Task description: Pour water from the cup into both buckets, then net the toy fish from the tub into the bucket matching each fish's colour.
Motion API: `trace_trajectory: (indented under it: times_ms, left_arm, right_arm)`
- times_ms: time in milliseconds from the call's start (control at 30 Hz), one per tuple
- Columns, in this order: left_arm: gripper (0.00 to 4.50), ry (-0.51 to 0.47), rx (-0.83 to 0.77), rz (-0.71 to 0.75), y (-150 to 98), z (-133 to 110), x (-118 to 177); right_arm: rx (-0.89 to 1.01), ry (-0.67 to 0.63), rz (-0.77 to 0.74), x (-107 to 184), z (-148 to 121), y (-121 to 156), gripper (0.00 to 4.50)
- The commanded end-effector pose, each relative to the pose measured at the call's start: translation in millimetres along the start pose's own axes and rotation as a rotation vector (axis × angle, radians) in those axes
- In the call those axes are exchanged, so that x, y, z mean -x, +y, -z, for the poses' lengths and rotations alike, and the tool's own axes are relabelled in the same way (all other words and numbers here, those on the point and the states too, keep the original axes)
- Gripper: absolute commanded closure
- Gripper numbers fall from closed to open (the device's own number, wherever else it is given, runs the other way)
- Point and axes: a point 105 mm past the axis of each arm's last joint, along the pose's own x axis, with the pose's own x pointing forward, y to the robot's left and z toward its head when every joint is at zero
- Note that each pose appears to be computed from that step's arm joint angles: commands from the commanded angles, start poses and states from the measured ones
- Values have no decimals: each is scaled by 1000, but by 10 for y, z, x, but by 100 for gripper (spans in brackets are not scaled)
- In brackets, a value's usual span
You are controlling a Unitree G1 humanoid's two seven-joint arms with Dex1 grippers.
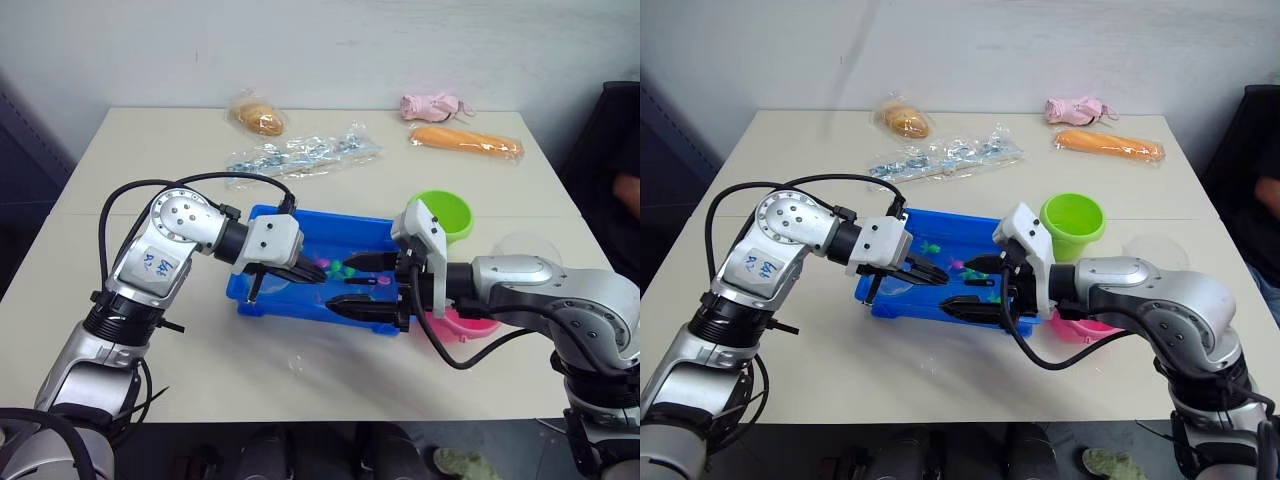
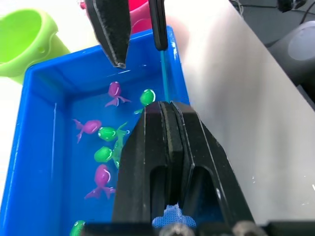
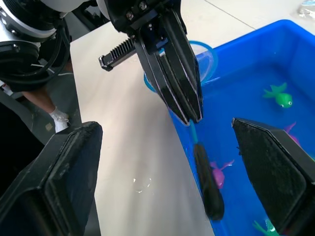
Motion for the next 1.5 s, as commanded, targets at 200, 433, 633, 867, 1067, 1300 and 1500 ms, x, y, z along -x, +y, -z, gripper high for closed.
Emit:
trace_trajectory:
  times_ms: [200, 433, 633, 867, 1067, 1300, 1500]
  left_arm:
    - [450, -10, -49, -60, 112, -75, 78]
    - [450, -31, -74, -29, 44, -122, 33]
    - [450, -25, -72, -13, -7, -111, 57]
    - [450, -16, -63, 3, -43, -104, 52]
    - [450, 27, -39, 58, -115, -51, 4]
    - [450, 62, -31, 97, -159, -7, -92]
    - [450, 67, -25, 89, -106, -19, -149]
  right_arm:
    - [-36, -55, -4, 12, -11, -12, 290]
    - [-54, -42, -19, 3, 77, -7, 442]
    - [-53, -18, -25, 17, 147, -4, 442]
    - [-49, 43, -1, 106, 230, -35, 266]
    - [-60, 46, -17, 135, 176, -33, 54]
    - [-75, 58, 15, 26, 106, -48, 54]
    - [-106, 76, 24, -2, 105, -32, 54]
